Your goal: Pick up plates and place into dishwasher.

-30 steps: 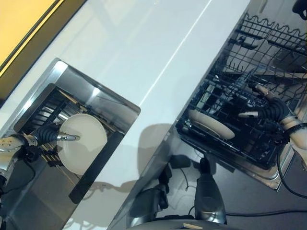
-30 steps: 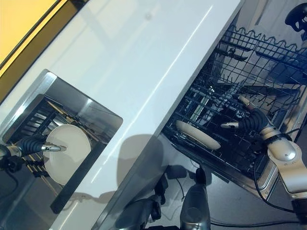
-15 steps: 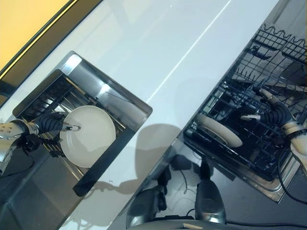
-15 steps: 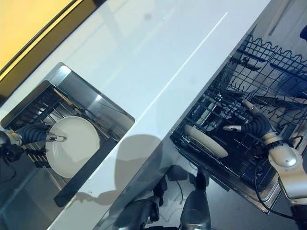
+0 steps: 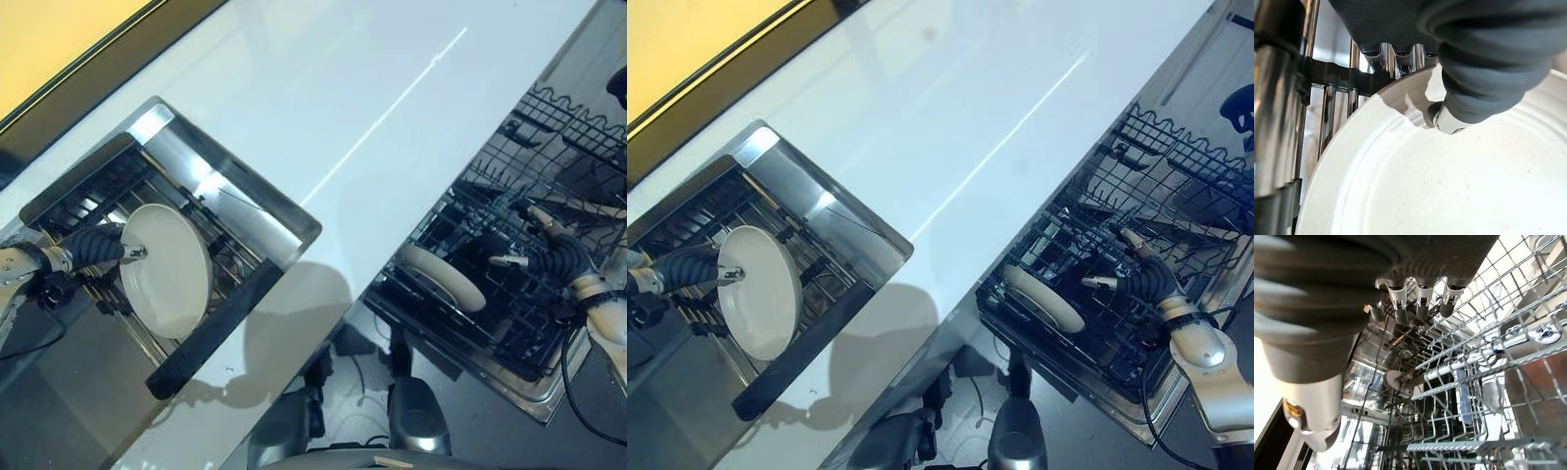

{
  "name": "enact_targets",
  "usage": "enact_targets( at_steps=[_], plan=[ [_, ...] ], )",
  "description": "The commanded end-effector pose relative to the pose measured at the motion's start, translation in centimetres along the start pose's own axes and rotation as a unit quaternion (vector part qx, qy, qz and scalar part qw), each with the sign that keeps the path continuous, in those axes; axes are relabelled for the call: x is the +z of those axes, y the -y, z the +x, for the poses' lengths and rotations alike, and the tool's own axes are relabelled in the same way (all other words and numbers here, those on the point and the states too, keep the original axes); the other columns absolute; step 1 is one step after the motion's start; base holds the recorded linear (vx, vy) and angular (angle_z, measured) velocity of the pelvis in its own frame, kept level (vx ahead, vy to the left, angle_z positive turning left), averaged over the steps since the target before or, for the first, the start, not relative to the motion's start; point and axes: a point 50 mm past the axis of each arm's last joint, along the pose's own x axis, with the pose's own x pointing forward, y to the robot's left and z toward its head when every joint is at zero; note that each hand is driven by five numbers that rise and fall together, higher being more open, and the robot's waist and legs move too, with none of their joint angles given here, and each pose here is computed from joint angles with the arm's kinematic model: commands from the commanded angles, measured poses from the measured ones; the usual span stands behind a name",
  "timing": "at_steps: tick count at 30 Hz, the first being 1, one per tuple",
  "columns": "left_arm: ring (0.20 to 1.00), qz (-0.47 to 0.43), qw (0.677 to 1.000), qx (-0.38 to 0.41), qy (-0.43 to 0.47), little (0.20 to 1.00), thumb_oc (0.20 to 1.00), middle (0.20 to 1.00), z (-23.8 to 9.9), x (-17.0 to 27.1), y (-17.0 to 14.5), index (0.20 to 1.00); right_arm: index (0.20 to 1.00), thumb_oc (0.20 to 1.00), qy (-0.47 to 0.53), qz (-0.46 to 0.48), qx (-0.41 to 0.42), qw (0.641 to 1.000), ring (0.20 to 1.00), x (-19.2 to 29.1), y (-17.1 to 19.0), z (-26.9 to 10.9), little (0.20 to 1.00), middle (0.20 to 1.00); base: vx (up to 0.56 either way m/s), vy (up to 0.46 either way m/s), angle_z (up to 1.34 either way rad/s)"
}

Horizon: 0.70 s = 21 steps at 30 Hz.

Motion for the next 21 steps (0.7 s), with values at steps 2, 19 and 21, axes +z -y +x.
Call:
enact_targets(
  at_steps=[2, 19, 21],
  plan=[
    [0.200, 0.010, 0.855, -0.464, 0.233, 0.200, 0.200, 0.200, 1.3, 4.7, 15.9, 0.200, 1.000, 1.000, 0.075, -0.023, 0.008, 0.997, 1.000, 2.8, 0.8, -0.6, 1.000, 1.000, 0.00, -0.060, 0.04],
    [0.200, 0.034, 0.969, -0.128, 0.209, 0.200, 0.200, 0.200, 0.0, 2.9, 8.8, 0.200, 1.000, 1.000, 0.055, -0.018, 0.015, 0.998, 1.000, 2.3, 1.1, -1.4, 1.000, 1.000, 0.00, -0.034, 0.00],
    [0.200, 0.032, 0.968, -0.135, 0.209, 0.200, 0.200, 0.200, 0.1, 2.8, 9.1, 0.200, 1.000, 1.000, 0.055, -0.019, 0.016, 0.998, 1.000, 2.3, 1.2, -1.3, 1.000, 1.000, 0.00, 0.000, 0.00]
  ],
)
